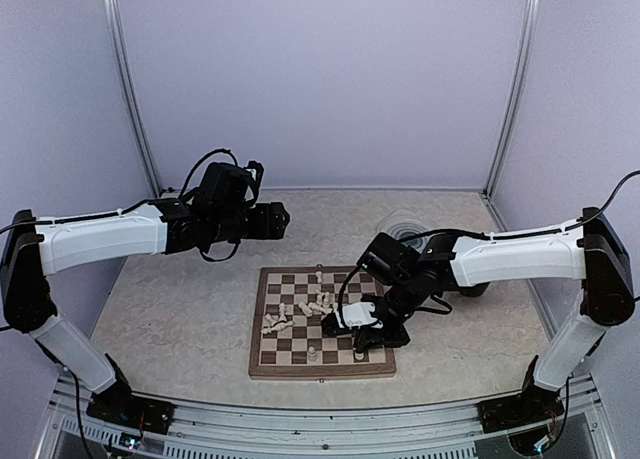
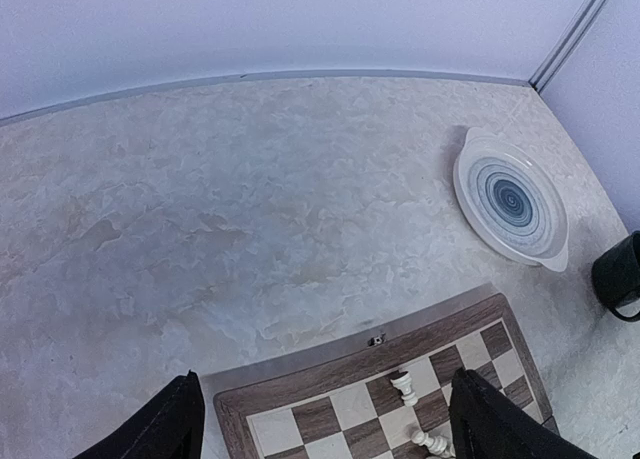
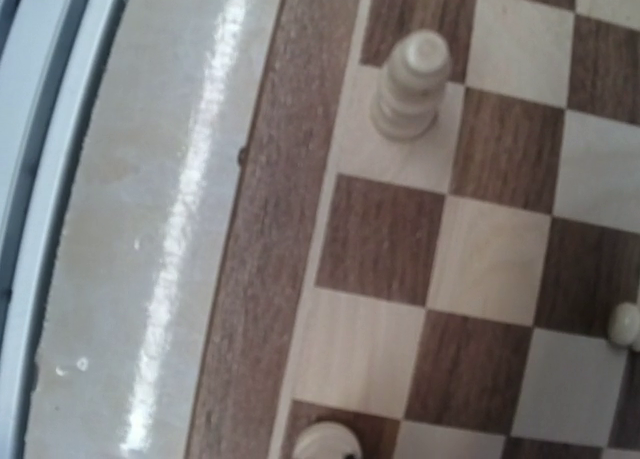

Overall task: Set up the chess pieces on the board
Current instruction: Place the knight at g1, then pick up the pawn from the chessboard.

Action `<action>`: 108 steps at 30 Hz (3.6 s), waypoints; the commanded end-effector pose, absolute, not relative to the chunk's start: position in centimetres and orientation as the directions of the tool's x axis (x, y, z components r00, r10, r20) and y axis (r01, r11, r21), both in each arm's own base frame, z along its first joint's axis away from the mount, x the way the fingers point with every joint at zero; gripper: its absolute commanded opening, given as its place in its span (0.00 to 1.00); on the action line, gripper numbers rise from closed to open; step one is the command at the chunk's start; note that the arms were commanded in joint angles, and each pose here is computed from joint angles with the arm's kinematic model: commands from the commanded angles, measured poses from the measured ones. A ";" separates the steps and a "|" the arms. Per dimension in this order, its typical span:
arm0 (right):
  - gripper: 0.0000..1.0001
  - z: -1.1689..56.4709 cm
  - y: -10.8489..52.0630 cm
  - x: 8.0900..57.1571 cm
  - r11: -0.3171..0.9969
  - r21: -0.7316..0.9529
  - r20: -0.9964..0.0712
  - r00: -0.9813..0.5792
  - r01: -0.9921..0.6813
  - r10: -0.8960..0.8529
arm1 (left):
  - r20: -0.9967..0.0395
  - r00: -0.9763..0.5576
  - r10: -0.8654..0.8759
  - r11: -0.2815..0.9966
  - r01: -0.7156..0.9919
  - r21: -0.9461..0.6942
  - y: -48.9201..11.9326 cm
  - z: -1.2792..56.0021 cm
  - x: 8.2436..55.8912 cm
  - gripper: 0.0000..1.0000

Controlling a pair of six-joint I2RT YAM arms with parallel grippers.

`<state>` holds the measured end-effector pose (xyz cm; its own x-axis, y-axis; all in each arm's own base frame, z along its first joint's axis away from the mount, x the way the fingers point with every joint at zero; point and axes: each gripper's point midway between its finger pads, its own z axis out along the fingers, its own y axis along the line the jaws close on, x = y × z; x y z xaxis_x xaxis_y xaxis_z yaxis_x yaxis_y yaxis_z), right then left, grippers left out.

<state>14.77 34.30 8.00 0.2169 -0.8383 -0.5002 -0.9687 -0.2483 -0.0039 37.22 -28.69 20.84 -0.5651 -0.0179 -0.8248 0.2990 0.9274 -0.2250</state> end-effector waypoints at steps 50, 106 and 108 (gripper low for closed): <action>0.33 8.5 38.9 32.4 0.129 0.036 -0.640 -0.122 -0.991 -0.758 | -0.658 -0.741 0.133 0.861 0.415 -0.294 -31.9 12.9 35.2 0.73; 0.22 6.3 41.1 29.6 0.036 0.108 -0.626 -0.096 -0.994 -0.774 | -0.883 -0.224 -0.412 0.862 0.218 -0.458 -34.7 34.9 28.4 0.81; 0.20 6.6 41.0 29.8 0.042 0.099 -0.626 -0.095 -0.994 -0.774 | -0.884 -0.226 -0.409 0.863 0.219 -0.455 -34.8 34.8 28.4 0.82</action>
<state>29.41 40.57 6.29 -0.0926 -0.7711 -0.6300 -0.9935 0.0297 0.1096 28.20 -34.51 35.36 -0.2190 -0.4139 -0.8836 0.2132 0.8634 -0.4573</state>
